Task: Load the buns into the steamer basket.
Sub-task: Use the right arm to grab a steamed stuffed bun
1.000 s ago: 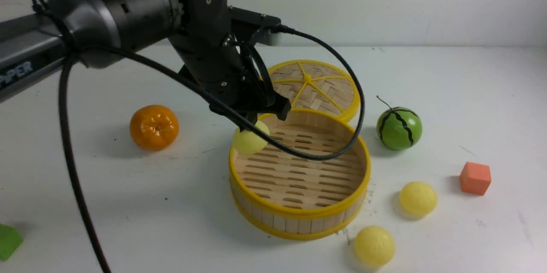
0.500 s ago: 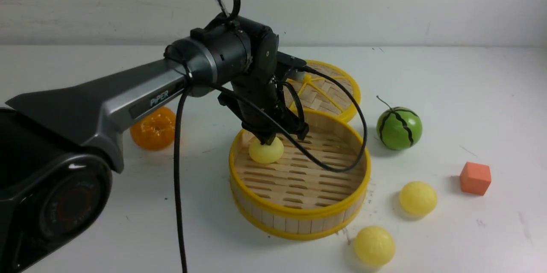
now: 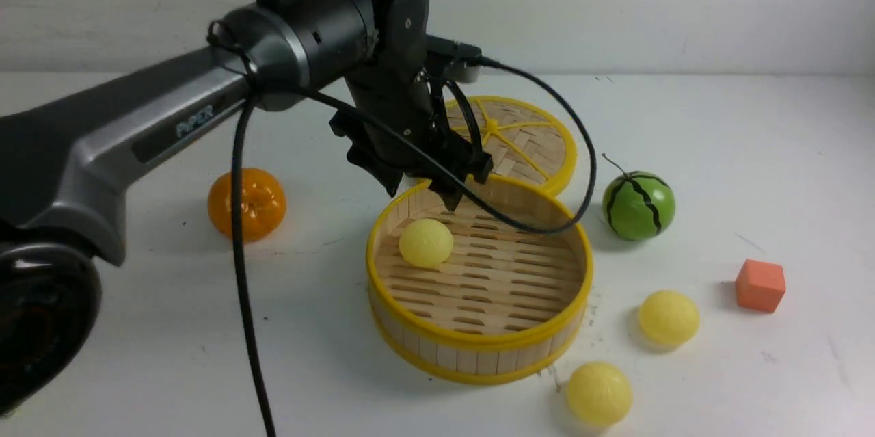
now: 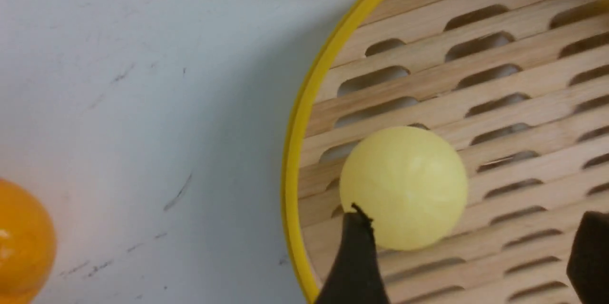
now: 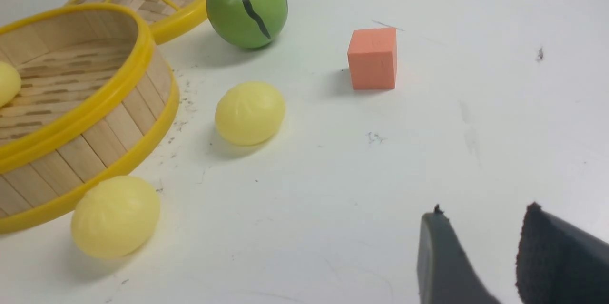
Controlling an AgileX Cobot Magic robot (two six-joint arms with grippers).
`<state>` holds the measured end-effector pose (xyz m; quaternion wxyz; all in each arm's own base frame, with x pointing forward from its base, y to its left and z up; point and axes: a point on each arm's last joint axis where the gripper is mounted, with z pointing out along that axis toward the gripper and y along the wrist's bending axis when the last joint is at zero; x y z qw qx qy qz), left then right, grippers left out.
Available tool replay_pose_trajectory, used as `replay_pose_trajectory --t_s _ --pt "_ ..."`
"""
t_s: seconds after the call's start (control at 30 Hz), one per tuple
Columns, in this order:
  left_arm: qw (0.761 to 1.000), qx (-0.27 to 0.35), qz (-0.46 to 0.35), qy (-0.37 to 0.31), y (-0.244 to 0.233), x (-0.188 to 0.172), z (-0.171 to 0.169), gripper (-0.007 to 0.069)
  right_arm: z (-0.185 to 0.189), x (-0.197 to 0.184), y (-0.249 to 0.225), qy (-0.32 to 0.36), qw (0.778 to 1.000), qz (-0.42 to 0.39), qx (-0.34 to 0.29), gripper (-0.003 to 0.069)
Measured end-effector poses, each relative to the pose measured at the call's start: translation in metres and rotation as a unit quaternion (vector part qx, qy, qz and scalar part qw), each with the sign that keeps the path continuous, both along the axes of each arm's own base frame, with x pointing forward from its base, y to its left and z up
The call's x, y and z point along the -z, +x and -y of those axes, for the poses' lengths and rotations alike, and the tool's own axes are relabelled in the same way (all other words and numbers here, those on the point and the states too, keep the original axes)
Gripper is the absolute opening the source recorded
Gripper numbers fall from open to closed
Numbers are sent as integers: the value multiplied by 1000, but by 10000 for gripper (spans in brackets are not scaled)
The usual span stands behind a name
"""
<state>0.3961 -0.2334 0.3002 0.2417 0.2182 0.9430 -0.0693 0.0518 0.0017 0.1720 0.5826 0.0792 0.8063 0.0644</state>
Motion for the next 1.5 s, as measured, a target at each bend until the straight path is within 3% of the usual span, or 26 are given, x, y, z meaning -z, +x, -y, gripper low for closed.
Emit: replay_pose_trajectory --t_s 0.03,0.13,0.17,0.27,0.43,0.53,0.8,0.93,1.1,1.27,1.5 --pt "1000 -1 16 -12 -7 -18 -4 494 0 0 0 0 1000 0 0 241" --pt "997 -2 65 -42 -34 -69 -20 260 0 0 0 0 1000 0 0 241" --pt "995 1 83 -52 -51 -89 -30 104 0 0 0 0 1000 0 0 241" --pt "989 4 121 -84 -91 -122 -52 -14 0 0 0 0 1000 0 0 241" --pt "979 5 156 -131 -147 -122 -81 -14 0 0 0 0 1000 0 0 241" --pt "971 2 179 -156 -183 -95 -101 -14 0 0 0 0 1000 0 0 241" --pt "914 -41 282 -287 -277 -12 -158 -14 0 0 0 -2 1000 0 0 241" --pt "884 -51 336 -320 -306 20 -178 -14 1 0 0 -12 1000 2 1 241" --pt "866 -52 365 -337 -323 39 -189 -14 2 -2 1 -29 999 19 4 241" --pt "881 -49 340 -325 -328 59 -191 -14 1 -16 4 84 991 102 24 241" --pt "905 -43 295 -302 -331 70 -190 -14 1 -34 4 240 955 168 38 241"
